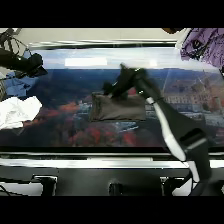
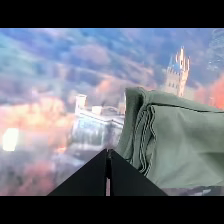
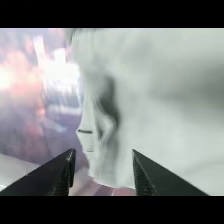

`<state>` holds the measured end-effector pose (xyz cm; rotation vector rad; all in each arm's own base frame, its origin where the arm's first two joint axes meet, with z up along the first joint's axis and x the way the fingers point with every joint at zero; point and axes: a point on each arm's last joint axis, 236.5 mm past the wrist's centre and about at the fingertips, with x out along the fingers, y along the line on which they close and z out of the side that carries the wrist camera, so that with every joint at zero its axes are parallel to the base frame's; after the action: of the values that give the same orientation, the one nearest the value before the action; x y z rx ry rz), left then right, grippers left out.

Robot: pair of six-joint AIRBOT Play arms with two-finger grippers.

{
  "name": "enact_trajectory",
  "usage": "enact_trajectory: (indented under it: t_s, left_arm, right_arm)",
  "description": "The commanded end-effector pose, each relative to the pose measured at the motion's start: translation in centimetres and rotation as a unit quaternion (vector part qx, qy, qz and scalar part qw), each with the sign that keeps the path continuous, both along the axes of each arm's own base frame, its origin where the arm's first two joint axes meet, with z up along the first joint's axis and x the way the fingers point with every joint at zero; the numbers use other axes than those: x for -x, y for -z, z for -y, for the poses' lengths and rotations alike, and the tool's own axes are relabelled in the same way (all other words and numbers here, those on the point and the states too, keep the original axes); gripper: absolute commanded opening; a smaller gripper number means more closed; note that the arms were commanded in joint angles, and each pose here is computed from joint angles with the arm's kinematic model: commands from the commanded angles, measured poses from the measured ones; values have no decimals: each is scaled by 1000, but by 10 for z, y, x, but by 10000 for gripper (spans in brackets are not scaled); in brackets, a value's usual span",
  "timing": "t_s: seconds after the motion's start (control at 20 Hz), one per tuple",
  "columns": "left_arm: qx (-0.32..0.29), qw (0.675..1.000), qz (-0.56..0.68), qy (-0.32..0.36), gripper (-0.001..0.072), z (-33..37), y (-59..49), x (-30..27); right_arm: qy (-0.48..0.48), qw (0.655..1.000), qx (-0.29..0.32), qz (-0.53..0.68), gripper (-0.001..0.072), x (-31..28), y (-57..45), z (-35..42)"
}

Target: Fold the clothes and pants, and hang the long-sleeved shirts on hangers.

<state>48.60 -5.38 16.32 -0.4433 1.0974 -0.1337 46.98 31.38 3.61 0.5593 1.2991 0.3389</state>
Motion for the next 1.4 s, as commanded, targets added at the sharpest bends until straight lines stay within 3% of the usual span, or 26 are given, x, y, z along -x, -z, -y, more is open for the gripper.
enact_trajectory:
  t_s: [0.0,0.2,0.4,0.75,1.05,1.15,1.25,1.35]
  left_arm:
    - [-1,1000,0,-3,19,-4,-2,2]
    - [-1,1000,2,-11,19,-11,-5,2]
    - [-1,1000,3,-16,20,-16,-5,2]
    - [0,1000,3,-17,20,-17,-5,2]
    - [2,1000,3,-15,20,-15,-5,2]
    - [5,1000,3,-14,21,-13,-6,2]
    - [5,1000,3,-14,21,-13,-6,2]
    - [5,1000,3,-14,21,-13,-6,2]
  right_arm:
    - [-20,999,-5,45,443,-17,-55,101]
    - [2,999,1,41,446,-19,-57,242]
    - [49,993,-106,-19,448,6,-4,295]
    - [53,986,-142,-70,444,29,93,263]
    - [22,989,-127,-66,426,18,130,207]
    - [21,992,-116,-54,382,12,135,196]
    - [13,992,-114,-50,241,11,134,187]
    - [13,993,-113,-37,29,7,124,188]
